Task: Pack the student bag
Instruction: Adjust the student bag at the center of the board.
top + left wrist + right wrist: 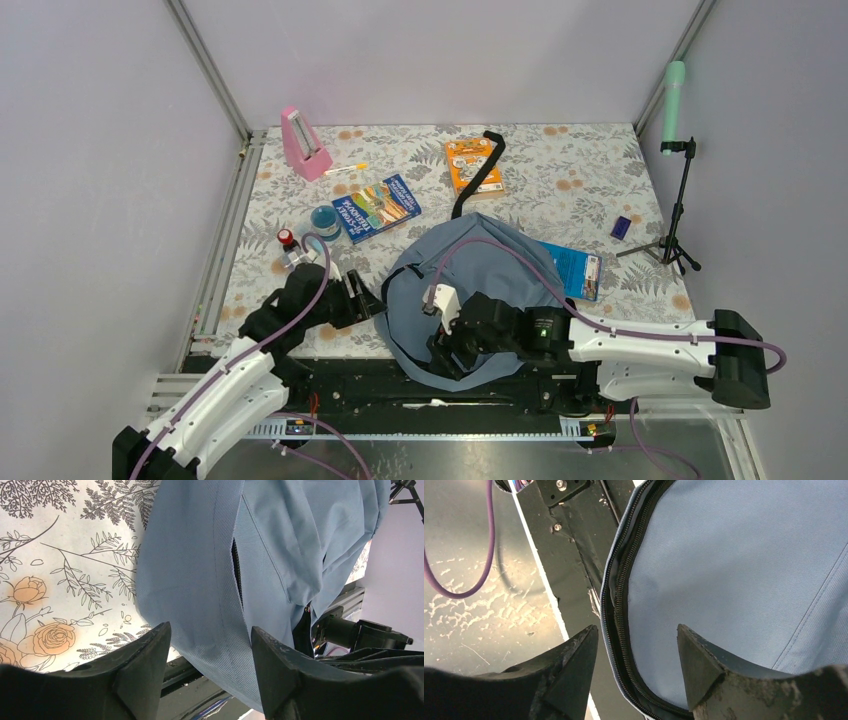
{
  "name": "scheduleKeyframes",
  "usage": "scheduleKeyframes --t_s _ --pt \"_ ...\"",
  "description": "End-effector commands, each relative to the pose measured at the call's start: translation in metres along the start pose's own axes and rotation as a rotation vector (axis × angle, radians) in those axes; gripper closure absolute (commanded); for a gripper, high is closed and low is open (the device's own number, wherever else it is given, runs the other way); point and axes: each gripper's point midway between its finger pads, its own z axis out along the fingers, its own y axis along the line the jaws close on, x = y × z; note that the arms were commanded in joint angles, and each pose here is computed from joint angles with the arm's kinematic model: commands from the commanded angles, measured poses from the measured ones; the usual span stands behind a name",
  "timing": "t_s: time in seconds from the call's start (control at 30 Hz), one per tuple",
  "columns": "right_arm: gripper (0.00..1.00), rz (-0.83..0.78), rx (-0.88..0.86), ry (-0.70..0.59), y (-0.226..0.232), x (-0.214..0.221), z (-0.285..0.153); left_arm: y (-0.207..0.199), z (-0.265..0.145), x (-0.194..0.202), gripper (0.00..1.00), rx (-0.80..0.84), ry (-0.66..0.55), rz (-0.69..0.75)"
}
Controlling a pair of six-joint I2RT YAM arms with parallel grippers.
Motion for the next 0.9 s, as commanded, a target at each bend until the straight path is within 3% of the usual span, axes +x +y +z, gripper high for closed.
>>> scheduleKeyframes --t_s 0.0,0.33,0.67,0.87 --pt "0.36 -0.01 -0.014 -0.019 0.004 -0.004 0.008 -0.005 0.001 0.003 0.42 0.028 0.019 0.007" --pt "0.41 -0.017 -0.011 0.02 0.003 0.005 0.017 -0.005 0.002 0.005 0.58 0.027 0.029 0.008" --pt "0.52 -0.015 0.03 0.032 -0.004 0.007 0.024 -0.005 0.002 0.006 0.77 0.03 0.034 0.011" --pt "0.5 -0.023 0.02 0.057 -0.002 0.011 0.029 -0.005 0.002 0.006 0.85 0.031 0.036 0.01"
